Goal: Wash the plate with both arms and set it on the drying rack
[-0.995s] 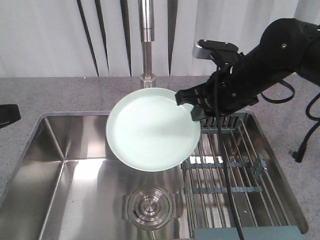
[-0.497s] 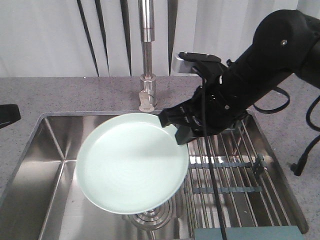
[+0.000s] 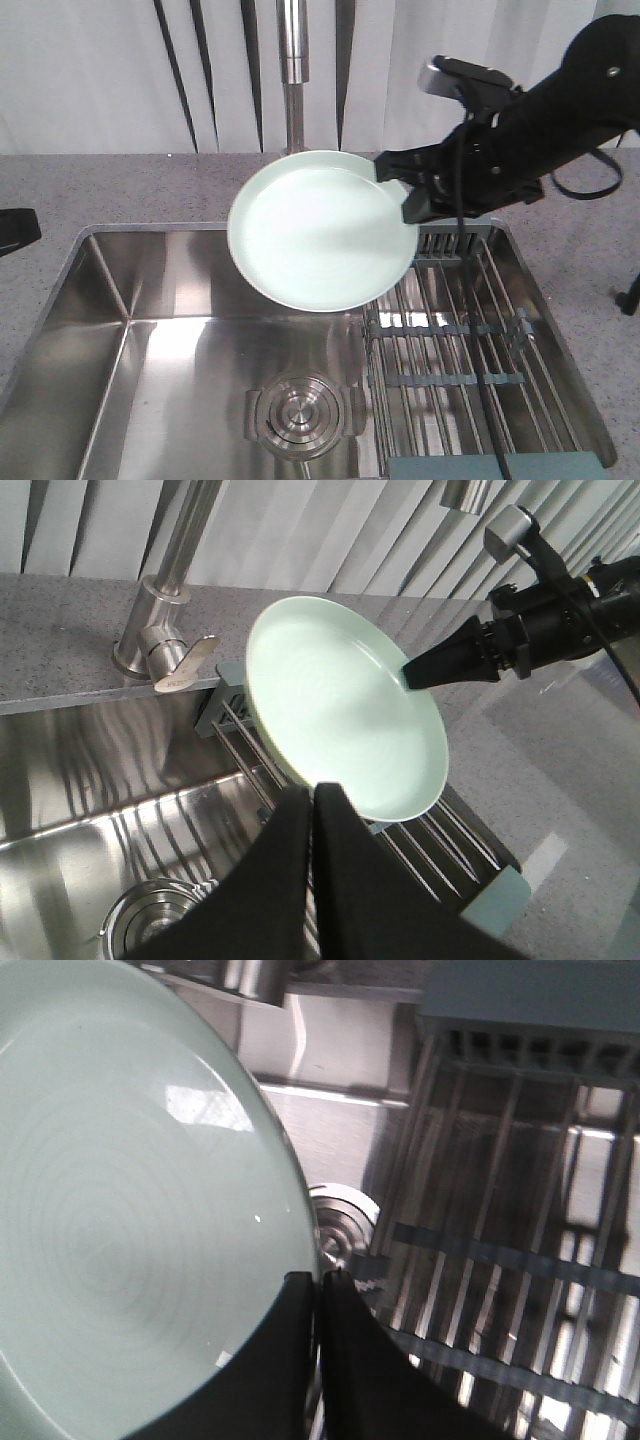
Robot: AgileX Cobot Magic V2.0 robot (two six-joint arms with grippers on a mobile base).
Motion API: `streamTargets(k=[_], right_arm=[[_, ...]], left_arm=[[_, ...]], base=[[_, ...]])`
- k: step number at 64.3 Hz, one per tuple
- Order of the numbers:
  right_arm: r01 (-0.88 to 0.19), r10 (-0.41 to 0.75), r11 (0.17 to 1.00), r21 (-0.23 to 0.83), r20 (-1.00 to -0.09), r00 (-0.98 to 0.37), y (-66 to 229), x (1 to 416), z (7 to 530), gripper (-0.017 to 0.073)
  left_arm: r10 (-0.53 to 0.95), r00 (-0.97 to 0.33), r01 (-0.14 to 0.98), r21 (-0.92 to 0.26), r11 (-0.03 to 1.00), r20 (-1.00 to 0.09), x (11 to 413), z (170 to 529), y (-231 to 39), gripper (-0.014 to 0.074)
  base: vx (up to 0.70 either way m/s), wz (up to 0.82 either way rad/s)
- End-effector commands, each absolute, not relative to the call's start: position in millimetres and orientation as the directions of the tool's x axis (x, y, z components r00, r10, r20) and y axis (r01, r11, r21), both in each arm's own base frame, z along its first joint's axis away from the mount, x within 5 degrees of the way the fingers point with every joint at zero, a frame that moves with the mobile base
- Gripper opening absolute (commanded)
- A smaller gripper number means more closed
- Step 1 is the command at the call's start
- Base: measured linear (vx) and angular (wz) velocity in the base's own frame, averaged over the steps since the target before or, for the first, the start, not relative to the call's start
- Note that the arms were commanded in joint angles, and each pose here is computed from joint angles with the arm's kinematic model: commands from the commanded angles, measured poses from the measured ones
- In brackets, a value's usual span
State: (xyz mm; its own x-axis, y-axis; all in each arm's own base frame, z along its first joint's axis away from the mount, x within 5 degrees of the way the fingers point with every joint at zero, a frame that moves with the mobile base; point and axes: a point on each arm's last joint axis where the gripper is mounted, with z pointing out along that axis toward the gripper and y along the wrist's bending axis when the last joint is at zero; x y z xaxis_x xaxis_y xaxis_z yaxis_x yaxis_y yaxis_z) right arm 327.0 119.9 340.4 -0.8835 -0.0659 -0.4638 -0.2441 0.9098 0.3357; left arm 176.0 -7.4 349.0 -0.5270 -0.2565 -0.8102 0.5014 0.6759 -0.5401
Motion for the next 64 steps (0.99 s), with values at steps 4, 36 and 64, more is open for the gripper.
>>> streamTargets(k=[4,36,64], right_arm=[[-0.309,-0.133,0.896,0.319,-0.472,-0.871,99,299,376,-0.0003],[-0.423,-0.147,0.798,0.429,-0.543,-0.827,176,281,381,-0.0003],[-0.283,0.050,0.870,0.403,-0.643,-0.764,130,331,374,-0.0003]], left_arm=[[-0.202,-0.537,0.541,-0.518,0.663,-0.819,170,355,-12,-0.0006],[-0.201,-0.538,0.546,-0.520,0.657,-0.818,170,355,-12,-0.0006],[-0.201,-0.538,0.546,-0.520,0.657,-0.818,170,355,-12,-0.0006]], base=[[0.00,0.00],[0.00,0.00],[0.00,0.00]])
